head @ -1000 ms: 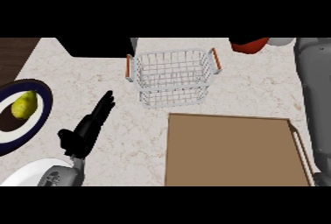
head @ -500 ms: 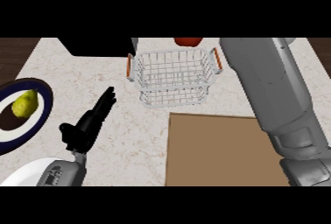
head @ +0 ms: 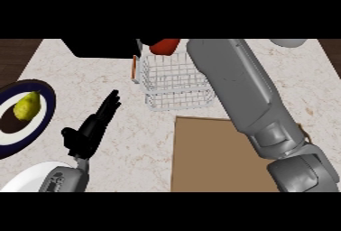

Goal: Pick the bell pepper from the tray and place it in the tiered basket

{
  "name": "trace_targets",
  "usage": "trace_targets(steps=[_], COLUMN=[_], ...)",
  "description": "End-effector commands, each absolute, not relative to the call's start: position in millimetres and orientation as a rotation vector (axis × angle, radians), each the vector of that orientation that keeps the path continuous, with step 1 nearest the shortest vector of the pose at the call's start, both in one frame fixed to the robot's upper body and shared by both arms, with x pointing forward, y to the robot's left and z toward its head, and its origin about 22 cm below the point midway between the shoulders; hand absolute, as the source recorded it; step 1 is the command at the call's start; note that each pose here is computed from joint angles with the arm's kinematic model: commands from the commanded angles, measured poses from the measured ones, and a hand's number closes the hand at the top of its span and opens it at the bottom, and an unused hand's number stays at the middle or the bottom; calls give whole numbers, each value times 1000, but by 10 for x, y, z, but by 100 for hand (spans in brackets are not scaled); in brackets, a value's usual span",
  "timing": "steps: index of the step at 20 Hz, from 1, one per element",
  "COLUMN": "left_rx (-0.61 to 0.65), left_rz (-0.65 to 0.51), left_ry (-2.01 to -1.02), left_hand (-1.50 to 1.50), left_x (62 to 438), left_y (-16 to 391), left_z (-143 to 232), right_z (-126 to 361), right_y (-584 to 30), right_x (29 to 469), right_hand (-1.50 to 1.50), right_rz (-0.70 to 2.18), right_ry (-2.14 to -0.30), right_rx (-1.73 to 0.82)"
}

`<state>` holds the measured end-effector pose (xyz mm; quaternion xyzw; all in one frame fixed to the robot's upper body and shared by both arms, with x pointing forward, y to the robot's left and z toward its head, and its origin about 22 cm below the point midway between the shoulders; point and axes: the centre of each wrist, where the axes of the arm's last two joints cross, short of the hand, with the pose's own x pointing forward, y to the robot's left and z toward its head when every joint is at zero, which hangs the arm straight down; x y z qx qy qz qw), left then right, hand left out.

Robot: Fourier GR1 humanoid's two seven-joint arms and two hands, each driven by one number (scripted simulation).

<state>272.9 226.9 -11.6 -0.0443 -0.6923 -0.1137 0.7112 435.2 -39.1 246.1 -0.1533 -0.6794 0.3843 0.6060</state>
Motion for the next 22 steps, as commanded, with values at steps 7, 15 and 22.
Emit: trace_targets(steps=[7, 15, 22], left_rx=[-114, -105, -65], left_rz=[-259, -254, -224], left_ry=[-1525, -1538, -1529], left_hand=[0, 0, 0], left_x=[2791, 2850, 2589], left_y=[2297, 2303, 2410], left_z=[-174, -128, -345], right_z=[2197, 2487, 2508], right_y=[-387, -275, -820], right_x=[4482, 4458, 4571], right_hand=[150, -150, -150], right_rz=[690, 539, 270], right_ry=[-1307, -1285, -1478], right_rx=[-93, 31, -296])
